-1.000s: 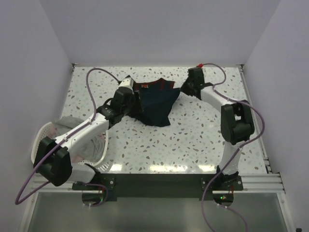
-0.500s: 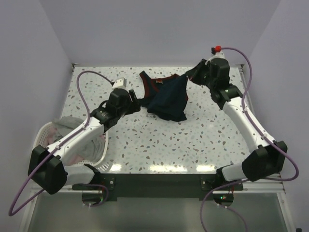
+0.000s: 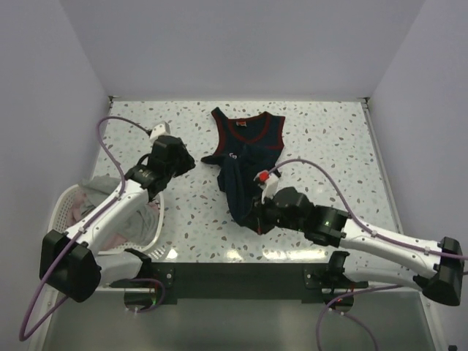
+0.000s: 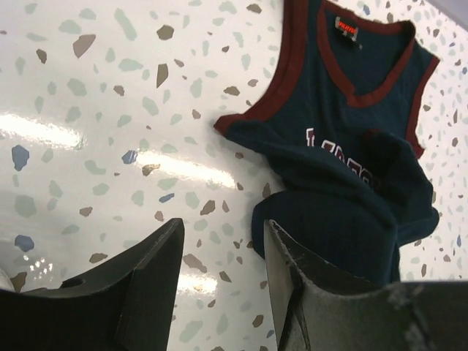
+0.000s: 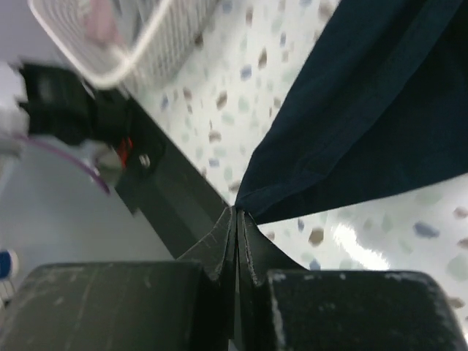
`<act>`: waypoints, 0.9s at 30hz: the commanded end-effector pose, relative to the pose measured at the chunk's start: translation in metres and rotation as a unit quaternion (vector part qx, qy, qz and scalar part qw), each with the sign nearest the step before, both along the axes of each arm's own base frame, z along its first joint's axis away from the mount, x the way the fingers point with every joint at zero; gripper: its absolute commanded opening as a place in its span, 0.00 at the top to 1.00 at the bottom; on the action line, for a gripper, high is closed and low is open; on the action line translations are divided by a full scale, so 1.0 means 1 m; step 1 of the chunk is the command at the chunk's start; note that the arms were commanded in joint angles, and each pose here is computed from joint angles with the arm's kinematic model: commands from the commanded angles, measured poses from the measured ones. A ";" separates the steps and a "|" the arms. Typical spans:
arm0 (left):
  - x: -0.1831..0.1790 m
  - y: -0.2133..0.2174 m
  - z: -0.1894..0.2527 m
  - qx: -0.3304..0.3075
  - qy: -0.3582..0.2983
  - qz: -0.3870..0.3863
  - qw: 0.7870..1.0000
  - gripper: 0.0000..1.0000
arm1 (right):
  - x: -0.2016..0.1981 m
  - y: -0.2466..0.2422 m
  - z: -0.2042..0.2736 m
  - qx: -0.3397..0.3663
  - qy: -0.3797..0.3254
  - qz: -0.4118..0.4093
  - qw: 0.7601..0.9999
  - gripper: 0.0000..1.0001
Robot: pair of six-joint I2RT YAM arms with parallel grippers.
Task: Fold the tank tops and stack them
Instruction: Flatten the tank top out
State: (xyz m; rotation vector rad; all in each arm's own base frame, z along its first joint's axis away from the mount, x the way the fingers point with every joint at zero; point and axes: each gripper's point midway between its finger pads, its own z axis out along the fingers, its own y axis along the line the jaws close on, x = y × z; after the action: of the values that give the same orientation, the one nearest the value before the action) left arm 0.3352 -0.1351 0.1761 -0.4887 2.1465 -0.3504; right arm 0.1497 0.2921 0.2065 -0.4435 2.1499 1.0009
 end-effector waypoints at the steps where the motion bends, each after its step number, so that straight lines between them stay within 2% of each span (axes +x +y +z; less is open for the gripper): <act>1: -0.008 -0.007 -0.006 -0.023 0.005 -0.023 0.999 0.48 | -0.035 0.001 -0.055 -0.051 0.035 0.014 0.998 1.00; 3: -0.014 -0.009 -0.018 -0.027 0.017 -0.034 0.999 0.48 | -0.050 0.006 -0.073 -0.068 0.040 0.033 0.996 1.00; 8: -0.033 -0.017 -0.047 -0.048 0.043 -0.055 0.996 0.50 | -0.058 0.013 -0.081 -0.106 0.020 0.057 0.993 1.00; 12: -0.046 -0.022 -0.062 -0.056 0.051 -0.074 0.994 0.50 | -0.051 -0.033 -0.110 -0.194 0.030 -0.016 0.980 1.00; 15: -0.052 -0.027 -0.073 -0.054 0.057 -0.084 0.993 0.48 | -0.050 -0.063 -0.117 -0.220 0.051 -0.072 0.971 1.00; 16: -0.052 -0.026 -0.080 -0.051 0.063 -0.079 0.994 0.45 | -0.049 -0.078 -0.118 -0.226 0.061 -0.103 0.967 1.00; 20: -0.046 -0.033 -0.082 -0.066 0.052 -0.085 0.993 0.37 | -0.055 -0.105 -0.124 -0.220 0.091 -0.156 0.959 1.00; 23: -0.041 -0.045 -0.078 -0.088 0.042 -0.103 0.990 0.36 | -0.072 -0.105 -0.144 -0.202 0.127 -0.137 0.961 1.00; 24: -0.039 -0.048 -0.077 -0.092 0.039 -0.109 0.989 0.35 | -0.072 -0.087 -0.140 -0.164 0.131 -0.122 0.970 1.00; 27: -0.039 -0.053 -0.082 -0.095 0.046 -0.119 0.987 0.35 | -0.077 -0.049 -0.136 -0.137 0.126 -0.067 0.980 1.00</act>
State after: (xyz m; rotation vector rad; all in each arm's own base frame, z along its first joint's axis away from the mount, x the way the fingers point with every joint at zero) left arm 0.2859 -0.1721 0.0813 -0.3840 2.3377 -0.5802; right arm 0.0779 0.2014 0.0620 -0.2934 2.5460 0.5462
